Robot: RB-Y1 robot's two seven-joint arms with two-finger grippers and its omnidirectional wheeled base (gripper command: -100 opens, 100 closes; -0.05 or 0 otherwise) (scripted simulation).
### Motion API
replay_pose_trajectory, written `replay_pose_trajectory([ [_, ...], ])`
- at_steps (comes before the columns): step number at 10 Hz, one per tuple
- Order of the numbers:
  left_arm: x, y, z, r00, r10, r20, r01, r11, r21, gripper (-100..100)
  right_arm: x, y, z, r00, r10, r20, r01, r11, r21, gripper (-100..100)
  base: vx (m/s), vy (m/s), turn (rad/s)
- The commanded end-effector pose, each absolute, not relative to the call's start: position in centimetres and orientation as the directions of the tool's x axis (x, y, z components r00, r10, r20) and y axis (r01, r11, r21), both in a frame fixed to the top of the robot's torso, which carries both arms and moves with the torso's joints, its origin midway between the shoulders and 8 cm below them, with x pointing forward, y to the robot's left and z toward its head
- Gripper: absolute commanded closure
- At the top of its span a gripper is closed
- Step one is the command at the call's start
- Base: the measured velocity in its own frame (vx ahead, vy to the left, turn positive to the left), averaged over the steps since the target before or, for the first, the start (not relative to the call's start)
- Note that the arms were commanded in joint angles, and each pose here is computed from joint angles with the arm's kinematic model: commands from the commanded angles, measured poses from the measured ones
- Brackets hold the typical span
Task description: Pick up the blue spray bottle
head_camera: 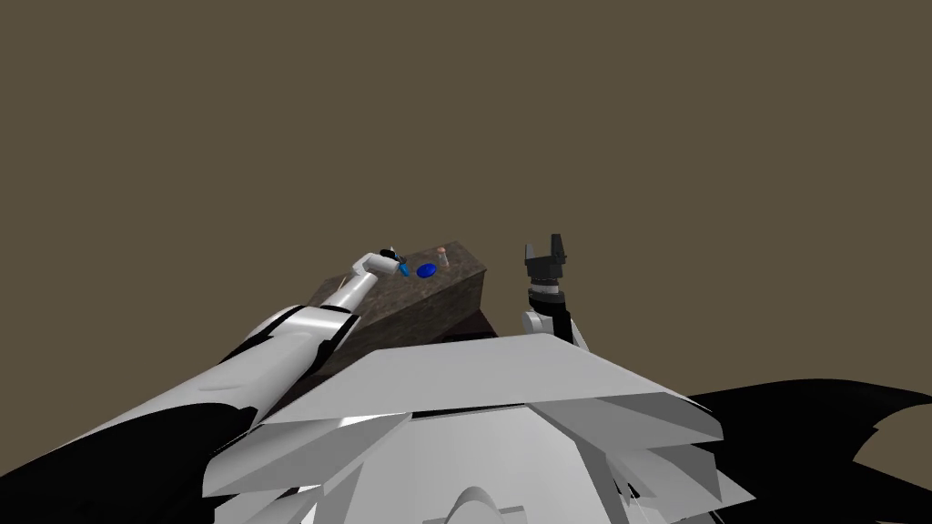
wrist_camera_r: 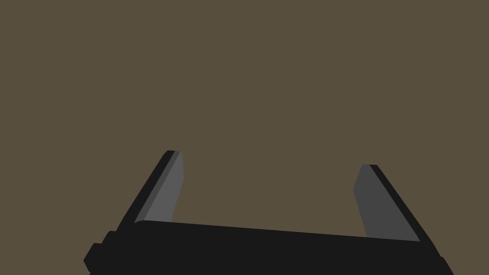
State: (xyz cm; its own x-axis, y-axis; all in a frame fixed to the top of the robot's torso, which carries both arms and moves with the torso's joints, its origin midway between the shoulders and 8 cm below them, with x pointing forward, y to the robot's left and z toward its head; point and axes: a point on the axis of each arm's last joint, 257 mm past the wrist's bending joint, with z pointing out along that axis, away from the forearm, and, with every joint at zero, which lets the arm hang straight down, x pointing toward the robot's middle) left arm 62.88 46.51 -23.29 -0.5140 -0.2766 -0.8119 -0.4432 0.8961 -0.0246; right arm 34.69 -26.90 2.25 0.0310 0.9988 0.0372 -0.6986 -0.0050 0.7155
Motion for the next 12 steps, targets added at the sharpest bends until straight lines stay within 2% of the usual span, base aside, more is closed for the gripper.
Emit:
replay_pose_trajectory([
  [1,62.9,46.5,-23.3,-0.514,-0.277,-0.812,-0.443,0.896,-0.025,100,34.7,-26.9,2.3,0.031,0.999,0.037,-0.699,-0.005,0.715,0,0.014,-0.006,-0.005],
  [5,62.9,46.5,-23.2,-0.514,-0.276,-0.813,-0.443,0.896,-0.024,100,34.7,-26.9,2.3,0.031,0.999,0.037,-0.699,-0.005,0.715,0,0.002,0.000,0.002],
  [6,62.9,46.5,-23.2,-0.513,-0.276,-0.813,-0.443,0.896,-0.024,0,34.7,-26.9,2.3,0.031,0.999,0.037,-0.699,-0.005,0.715,0,0.000,0.000,0.000],
  [7,62.9,46.9,-23.0,-0.508,-0.289,-0.811,-0.463,0.886,-0.025,100,34.7,-26.9,2.3,0.031,0.999,0.037,-0.699,-0.005,0.715,0,-0.088,0.053,-0.179],
  [11,62.9,48.1,-22.4,-0.494,-0.311,-0.812,-0.504,0.863,-0.024,100,34.7,-26.9,2.3,0.031,0.999,0.037,-0.699,-0.005,0.715,0,-0.150,0.060,-0.200],
  [12,62.9,48.2,-22.5,-0.494,-0.313,-0.811,-0.507,0.862,-0.024,0,34.7,-26.9,2.3,0.031,0.999,0.037,-0.699,-0.005,0.715,0,-0.014,0.003,0.009],
])
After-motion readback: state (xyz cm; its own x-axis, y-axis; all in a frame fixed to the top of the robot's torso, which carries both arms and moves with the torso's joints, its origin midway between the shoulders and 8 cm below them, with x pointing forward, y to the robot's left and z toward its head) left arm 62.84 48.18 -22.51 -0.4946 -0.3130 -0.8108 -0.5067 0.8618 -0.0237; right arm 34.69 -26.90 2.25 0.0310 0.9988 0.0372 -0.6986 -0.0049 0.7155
